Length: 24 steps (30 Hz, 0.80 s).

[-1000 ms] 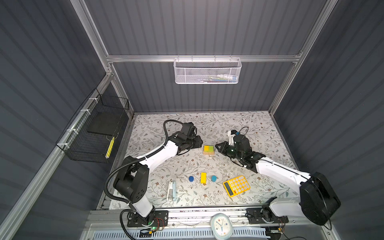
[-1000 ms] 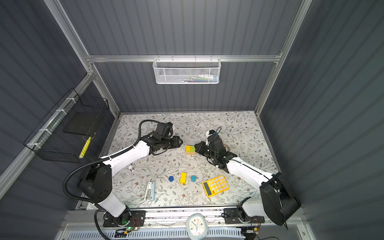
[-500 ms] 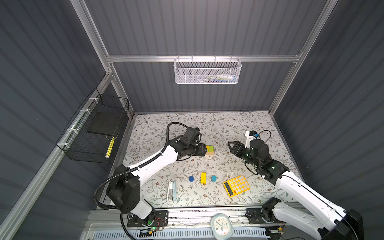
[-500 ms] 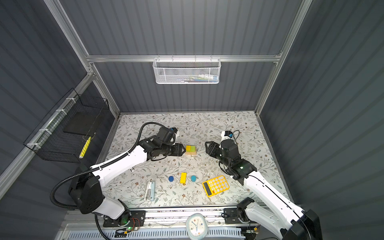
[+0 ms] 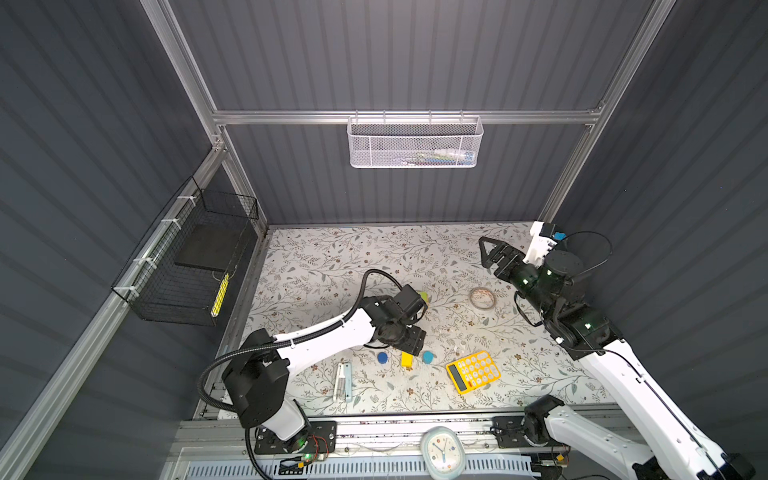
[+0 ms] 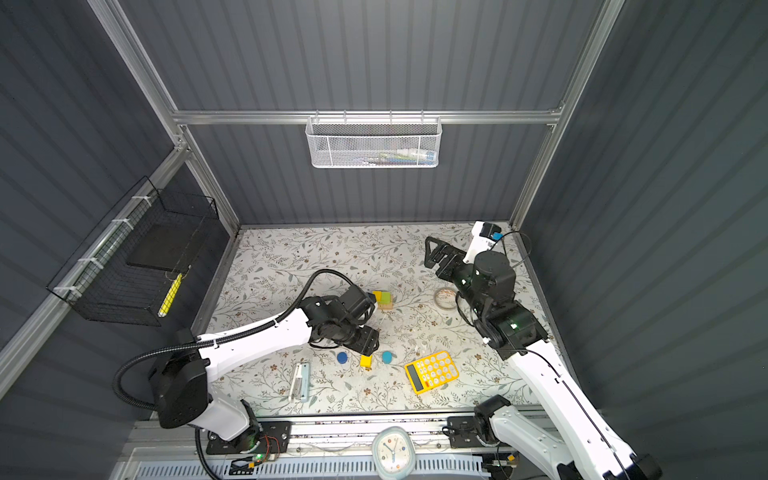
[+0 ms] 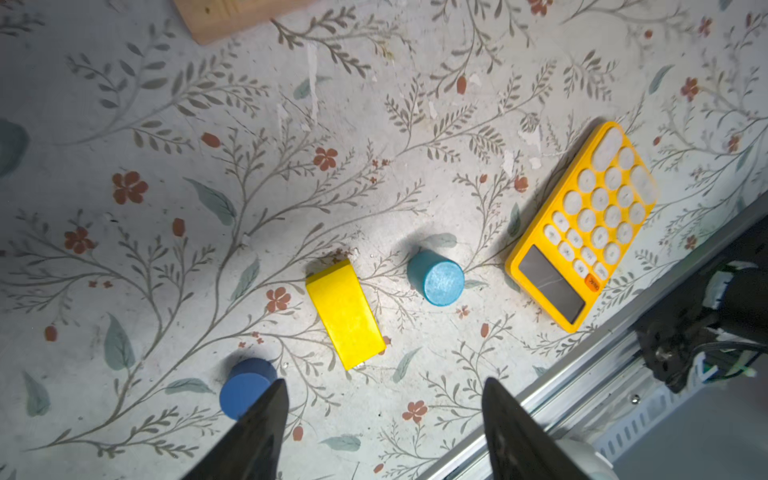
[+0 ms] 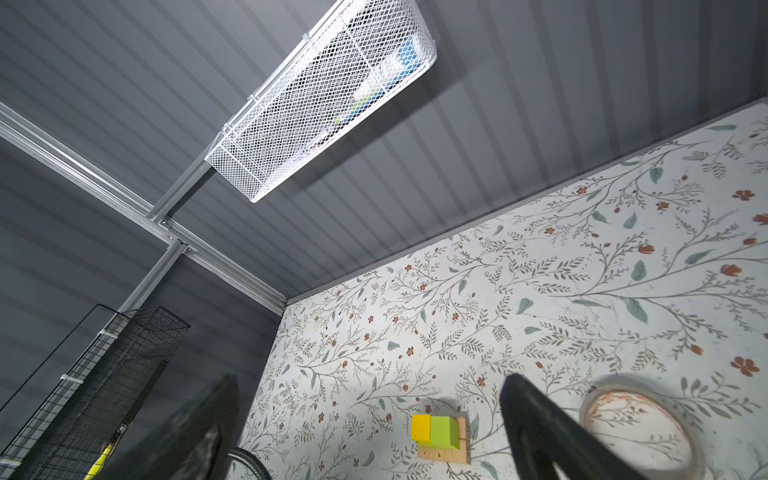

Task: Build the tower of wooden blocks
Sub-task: 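Raise the right gripper off the tower while the left moves toward the yellow block, then lower the open left gripper over the yellow rectangular block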

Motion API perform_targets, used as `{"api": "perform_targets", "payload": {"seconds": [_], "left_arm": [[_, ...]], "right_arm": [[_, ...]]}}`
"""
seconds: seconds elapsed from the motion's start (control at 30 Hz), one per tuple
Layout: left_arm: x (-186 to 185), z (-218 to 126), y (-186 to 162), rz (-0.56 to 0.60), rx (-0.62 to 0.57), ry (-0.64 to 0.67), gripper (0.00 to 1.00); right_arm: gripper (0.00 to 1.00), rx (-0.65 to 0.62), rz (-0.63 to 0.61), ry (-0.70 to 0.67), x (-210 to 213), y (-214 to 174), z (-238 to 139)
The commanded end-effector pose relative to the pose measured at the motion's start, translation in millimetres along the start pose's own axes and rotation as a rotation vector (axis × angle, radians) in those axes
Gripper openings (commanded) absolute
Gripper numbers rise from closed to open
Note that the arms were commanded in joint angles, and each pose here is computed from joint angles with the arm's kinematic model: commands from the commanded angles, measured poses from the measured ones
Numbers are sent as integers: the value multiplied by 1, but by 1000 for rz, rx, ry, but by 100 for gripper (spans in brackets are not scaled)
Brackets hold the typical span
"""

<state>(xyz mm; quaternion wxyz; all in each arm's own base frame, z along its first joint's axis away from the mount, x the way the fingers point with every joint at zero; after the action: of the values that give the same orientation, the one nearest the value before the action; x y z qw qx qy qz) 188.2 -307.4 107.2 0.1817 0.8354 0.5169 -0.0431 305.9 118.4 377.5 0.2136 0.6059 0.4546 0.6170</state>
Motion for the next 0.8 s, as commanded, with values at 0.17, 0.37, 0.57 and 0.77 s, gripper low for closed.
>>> {"api": "perform_targets", "payload": {"seconds": [0.17,0.37,0.57,0.77], "left_arm": [[17,46,-32,-44,146,120,61],[21,57,-34,-62,162,142,58],[29,67,-40,-78,194,182,55],[45,64,-39,-64,184,284,42]], "right_arm": [[99,-42,82,-18,-22,-11,-5],[99,-37,84,-55,-35,-14,-10],[99,-39,93,-56,-39,-15,-11],[99,-26,106,-41,-39,-19,-6]]}}
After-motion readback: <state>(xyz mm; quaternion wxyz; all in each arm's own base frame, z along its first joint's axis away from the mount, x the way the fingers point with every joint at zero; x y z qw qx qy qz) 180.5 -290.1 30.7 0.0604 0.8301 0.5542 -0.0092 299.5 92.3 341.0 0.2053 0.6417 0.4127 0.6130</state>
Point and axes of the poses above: each gripper's point midway between its finger pads, its own z axis out along the fingers, its own x axis along the line the jaws close on, y = z × x, the point moved 1 cm from there along -z, back along the fingers, and after that the axes turned 4 degrees about -z, right-handed, at the moved point
